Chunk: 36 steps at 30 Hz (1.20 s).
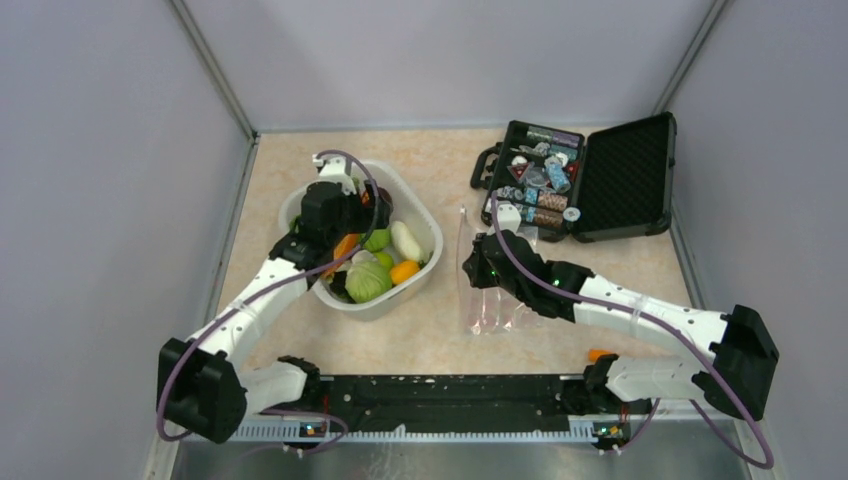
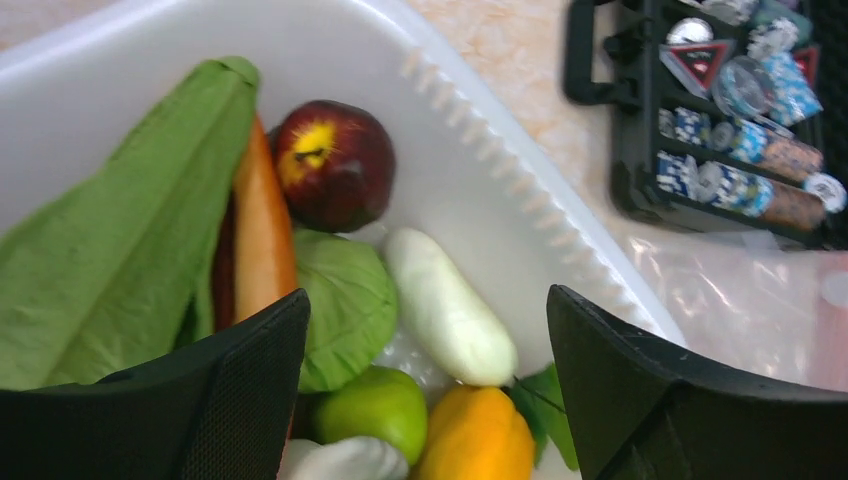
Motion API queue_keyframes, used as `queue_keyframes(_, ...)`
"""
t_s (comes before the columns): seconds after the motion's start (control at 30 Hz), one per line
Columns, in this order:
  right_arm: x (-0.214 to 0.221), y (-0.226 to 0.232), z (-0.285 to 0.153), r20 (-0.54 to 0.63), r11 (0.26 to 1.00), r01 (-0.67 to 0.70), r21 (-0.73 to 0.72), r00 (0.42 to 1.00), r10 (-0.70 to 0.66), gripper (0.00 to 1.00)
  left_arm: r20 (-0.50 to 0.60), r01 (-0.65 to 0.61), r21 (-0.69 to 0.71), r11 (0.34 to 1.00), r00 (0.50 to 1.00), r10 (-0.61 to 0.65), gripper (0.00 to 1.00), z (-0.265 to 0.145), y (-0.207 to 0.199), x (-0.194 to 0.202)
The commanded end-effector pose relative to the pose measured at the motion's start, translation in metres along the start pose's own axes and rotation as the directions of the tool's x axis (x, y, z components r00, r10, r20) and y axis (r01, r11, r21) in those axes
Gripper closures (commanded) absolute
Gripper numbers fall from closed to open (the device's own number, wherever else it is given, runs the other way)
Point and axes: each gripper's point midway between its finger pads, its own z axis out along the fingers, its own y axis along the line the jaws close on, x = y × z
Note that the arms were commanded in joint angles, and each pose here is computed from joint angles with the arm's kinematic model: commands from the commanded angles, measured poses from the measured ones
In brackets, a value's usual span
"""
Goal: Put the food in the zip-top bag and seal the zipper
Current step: Move the bin to the center of the board, then pick up the fake fruit from the bin.
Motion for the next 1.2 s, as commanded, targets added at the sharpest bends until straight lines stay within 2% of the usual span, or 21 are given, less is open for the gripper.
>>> queue_keyframes(0.0, -0.019, 0.007, -0.006, 0.063, 0.999, -0.035, -0.031, 0.997, 0.037, 1.0, 0.081, -0.057, -0.022, 0.998, 0.995, 0.059, 0.11, 0.025, 0.021, -0.027)
queue_keyframes(0.07, -0.019, 0.009, -0.006, 0.062, 0.998, -0.037, -0.042, 0.997, 0.04, 1.0, 0.09, -0.117, 0.03, 0.993, 0.989, 0.114, 0.02, 0.044, 0.021, -0.038)
queue_keyframes(0.2, -0.02, 0.012, -0.009, 0.049, 0.998, -0.029, -0.052, 0.998, 0.031, 1.0, -0.031, -0.236, 0.197, 0.952, 0.969, 0.247, 0.02, 0.063, 0.021, -0.047)
queue_keyframes(0.3, -0.019, 0.008, -0.01, 0.052, 0.999, -0.023, -0.04, 0.998, 0.026, 1.0, -0.037, -0.351, 0.348, 0.869, 0.921, 0.387, 0.02, 0.063, 0.007, -0.052)
queue_keyframes(0.37, -0.019, 0.007, -0.01, 0.054, 0.999, -0.025, -0.039, 0.998, 0.027, 1.0, -0.017, -0.435, 0.431, 0.79, 0.872, 0.49, 0.01, 0.064, 0.001, -0.047)
queue_keyframes(0.57, -0.02, 0.009, -0.011, 0.055, 0.998, -0.032, -0.048, 0.998, 0.035, 1.0, -0.058, -0.521, 0.47, 0.712, 0.787, 0.614, 0.01, 0.079, 0.016, -0.029)
queue_keyframes(0.8, -0.02, 0.008, -0.012, 0.059, 0.998, -0.035, -0.048, 0.998, 0.038, 1.0, -0.301, -0.497, 0.454, 0.74, 0.696, 0.652, 0.03, 0.1, 0.057, 0.007)
queue_keyframes(0.93, -0.019, 0.009, -0.011, 0.056, 0.998, -0.034, -0.051, 0.998, 0.037, 1.0, -0.345, -0.503, 0.449, 0.738, 0.665, 0.663, 0.03, 0.106, 0.069, 0.019)
queue_keyframes(1.17, -0.017, 0.008, -0.009, 0.055, 0.998, -0.036, -0.046, 0.998, 0.038, 1.0, -0.371, -0.475, 0.473, 0.742, 0.657, 0.656, 0.03, 0.11, 0.071, 0.035)
